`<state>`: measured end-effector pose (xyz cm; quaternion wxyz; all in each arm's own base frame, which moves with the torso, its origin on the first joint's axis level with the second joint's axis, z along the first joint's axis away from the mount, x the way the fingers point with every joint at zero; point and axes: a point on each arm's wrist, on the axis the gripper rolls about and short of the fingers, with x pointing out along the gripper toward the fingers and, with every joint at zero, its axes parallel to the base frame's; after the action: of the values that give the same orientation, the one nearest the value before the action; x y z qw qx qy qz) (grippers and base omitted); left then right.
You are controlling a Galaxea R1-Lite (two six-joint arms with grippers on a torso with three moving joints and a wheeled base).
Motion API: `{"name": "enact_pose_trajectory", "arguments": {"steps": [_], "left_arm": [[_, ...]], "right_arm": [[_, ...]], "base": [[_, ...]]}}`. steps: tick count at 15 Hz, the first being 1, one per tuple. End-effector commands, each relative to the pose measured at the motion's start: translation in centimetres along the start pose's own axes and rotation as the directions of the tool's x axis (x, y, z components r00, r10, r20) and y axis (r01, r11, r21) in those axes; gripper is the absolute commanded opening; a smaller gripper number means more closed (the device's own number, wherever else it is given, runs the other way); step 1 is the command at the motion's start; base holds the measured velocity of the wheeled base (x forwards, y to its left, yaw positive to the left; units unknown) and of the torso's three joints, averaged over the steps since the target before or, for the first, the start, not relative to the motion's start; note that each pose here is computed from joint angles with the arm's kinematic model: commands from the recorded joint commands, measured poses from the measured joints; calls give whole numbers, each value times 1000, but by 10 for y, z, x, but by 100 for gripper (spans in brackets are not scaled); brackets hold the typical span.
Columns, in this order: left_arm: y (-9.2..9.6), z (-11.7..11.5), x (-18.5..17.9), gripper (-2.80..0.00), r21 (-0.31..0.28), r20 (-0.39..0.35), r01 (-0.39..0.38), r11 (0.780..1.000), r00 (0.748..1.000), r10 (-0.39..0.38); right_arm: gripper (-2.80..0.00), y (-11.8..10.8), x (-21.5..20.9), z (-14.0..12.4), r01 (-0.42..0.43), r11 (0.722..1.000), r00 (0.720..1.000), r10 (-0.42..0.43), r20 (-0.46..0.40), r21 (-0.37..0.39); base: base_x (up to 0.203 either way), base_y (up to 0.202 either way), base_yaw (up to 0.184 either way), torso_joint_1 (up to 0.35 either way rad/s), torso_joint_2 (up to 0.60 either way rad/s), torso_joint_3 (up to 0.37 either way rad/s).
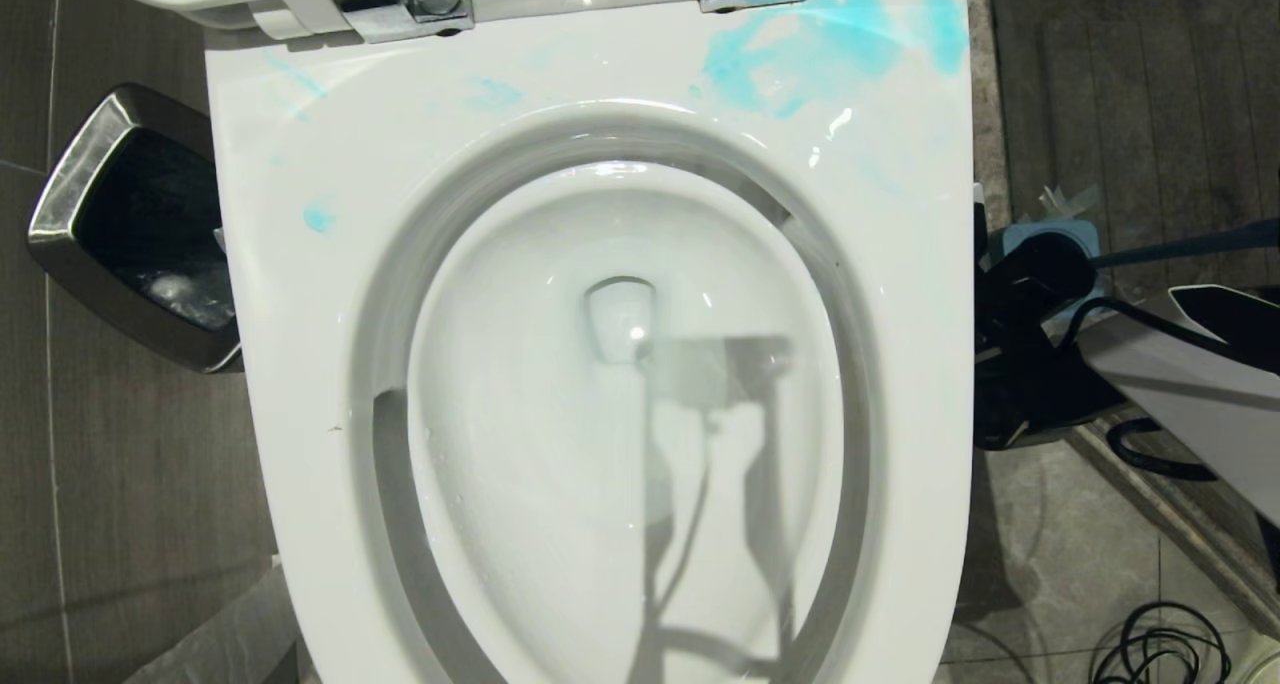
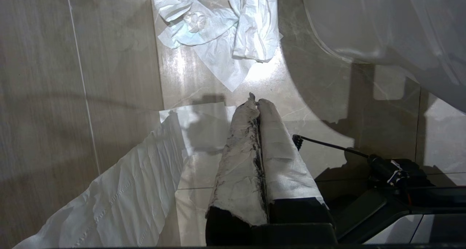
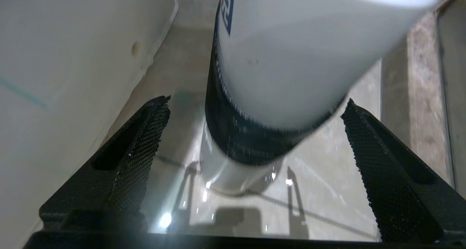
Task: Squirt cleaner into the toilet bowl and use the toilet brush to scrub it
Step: Pour in the cleaning agent
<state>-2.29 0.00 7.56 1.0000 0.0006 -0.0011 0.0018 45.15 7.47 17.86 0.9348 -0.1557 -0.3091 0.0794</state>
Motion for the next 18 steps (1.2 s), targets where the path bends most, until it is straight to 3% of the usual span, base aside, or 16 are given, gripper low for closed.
{"name": "enact_pose_trajectory", "arguments": {"steps": [1,6,11,15,18], "left_arm": [[0,0,0,-280,0,-1,-1,1000,1000,1],[0,0,0,-280,0,-1,-1,1000,1000,1],[0,0,0,-280,0,-1,0,1000,1000,0],[0,0,0,-280,0,-1,-1,1000,1000,1],[0,0,0,-280,0,0,-1,1000,1000,1]], "right_arm": [[0,4,9,-9,6,1000,999,-6,42,-7],[0,1,27,-4,22,999,989,-18,149,-27],[0,9,28,-8,-2,1000,988,5,155,-25],[0,6,39,-4,27,998,973,-15,230,-50],[0,8,39,-7,25,998,973,-13,230,-51]], "base": [[0,0,0,0,0,0],[0,0,0,0,0,0],[0,0,0,0,0,0],[0,0,0,0,0,0],[0,0,0,0,0,0]]}}
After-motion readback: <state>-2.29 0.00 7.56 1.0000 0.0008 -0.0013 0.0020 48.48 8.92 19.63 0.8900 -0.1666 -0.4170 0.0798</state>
